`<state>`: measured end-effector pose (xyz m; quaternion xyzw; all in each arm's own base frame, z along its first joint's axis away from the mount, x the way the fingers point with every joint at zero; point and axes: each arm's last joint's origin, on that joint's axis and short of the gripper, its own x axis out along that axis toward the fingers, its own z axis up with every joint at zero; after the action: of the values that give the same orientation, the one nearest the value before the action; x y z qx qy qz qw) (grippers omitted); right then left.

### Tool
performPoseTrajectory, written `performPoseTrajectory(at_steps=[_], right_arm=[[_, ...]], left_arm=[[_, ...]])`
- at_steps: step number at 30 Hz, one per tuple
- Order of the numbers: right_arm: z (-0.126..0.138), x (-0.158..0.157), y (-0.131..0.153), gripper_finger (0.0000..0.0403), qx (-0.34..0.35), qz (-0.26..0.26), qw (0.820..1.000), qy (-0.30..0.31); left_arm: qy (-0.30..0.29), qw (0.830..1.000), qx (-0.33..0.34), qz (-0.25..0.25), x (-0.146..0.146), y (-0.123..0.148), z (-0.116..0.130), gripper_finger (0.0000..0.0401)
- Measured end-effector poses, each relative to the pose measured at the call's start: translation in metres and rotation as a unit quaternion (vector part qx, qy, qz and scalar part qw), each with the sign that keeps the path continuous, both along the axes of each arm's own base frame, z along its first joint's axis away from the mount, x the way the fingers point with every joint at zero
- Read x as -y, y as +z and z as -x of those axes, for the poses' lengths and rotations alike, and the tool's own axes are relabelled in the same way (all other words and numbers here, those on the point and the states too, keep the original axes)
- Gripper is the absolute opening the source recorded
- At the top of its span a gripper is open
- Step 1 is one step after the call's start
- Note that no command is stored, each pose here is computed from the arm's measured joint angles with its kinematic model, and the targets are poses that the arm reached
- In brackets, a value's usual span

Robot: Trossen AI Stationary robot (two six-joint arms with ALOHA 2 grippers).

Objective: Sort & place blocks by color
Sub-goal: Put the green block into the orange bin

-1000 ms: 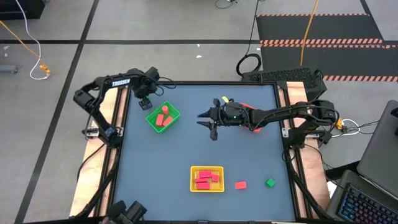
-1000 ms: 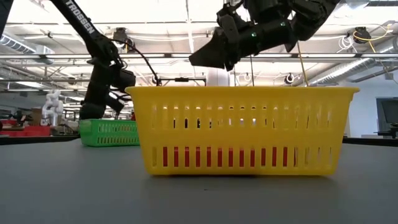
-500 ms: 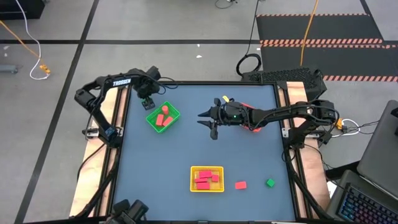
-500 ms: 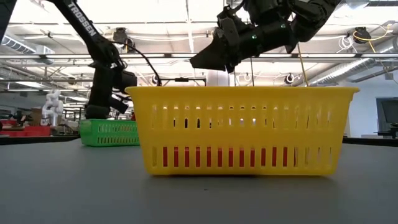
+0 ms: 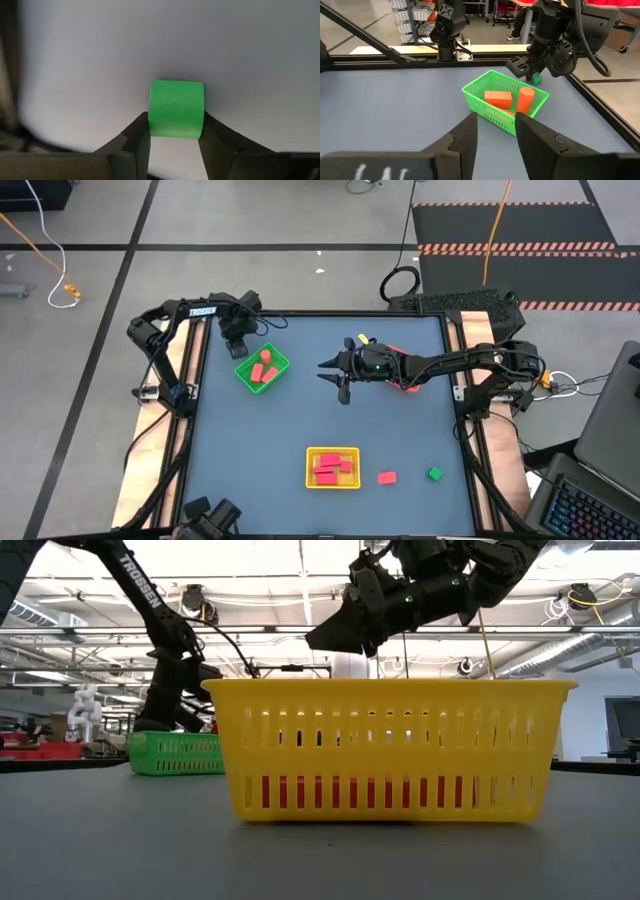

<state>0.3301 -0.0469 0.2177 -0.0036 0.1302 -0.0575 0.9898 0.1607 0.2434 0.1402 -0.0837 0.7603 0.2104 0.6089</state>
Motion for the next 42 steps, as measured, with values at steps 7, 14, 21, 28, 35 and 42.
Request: performPoseTrajectory(at_steps=[7, 14, 21, 28, 35, 42], right_arm=[[0.0, 0.0, 0.0, 0.0128, 0.0, 0.003, 1.0, 0.001], [-0.001, -0.003, 0.001, 0.0128, -0.004, 0.073, 0.997, 0.025], [-0.002, -0.018, 0.0, 0.0132, -0.023, 0.281, 0.954, 0.103], [-0.008, -0.047, 0.011, 0.0165, 0.051, 0.363, 0.919, 0.144], [-0.007, -0.065, 0.024, 0.0214, 0.142, 0.387, 0.89, 0.195], [-0.006, -0.077, 0.024, 0.0246, 0.16, 0.377, 0.882, 0.232]], left_arm=[[0.027, 0.999, 0.013, -0.021, -0.001, 0.034, 0.005, 0.0131], [0.026, 0.966, 0.256, -0.004, 0.023, 0.098, 0.001, 0.0131], [-0.014, 0.926, 0.372, 0.067, 0.072, 0.134, -0.014, 0.0131], [-0.065, 0.921, 0.338, 0.182, 0.137, 0.129, -0.054, 0.0131], [-0.099, 0.908, 0.323, 0.247, 0.189, 0.14, -0.091, 0.0131], [-0.143, 0.885, 0.365, 0.25, 0.209, 0.183, -0.137, 0.0131]])
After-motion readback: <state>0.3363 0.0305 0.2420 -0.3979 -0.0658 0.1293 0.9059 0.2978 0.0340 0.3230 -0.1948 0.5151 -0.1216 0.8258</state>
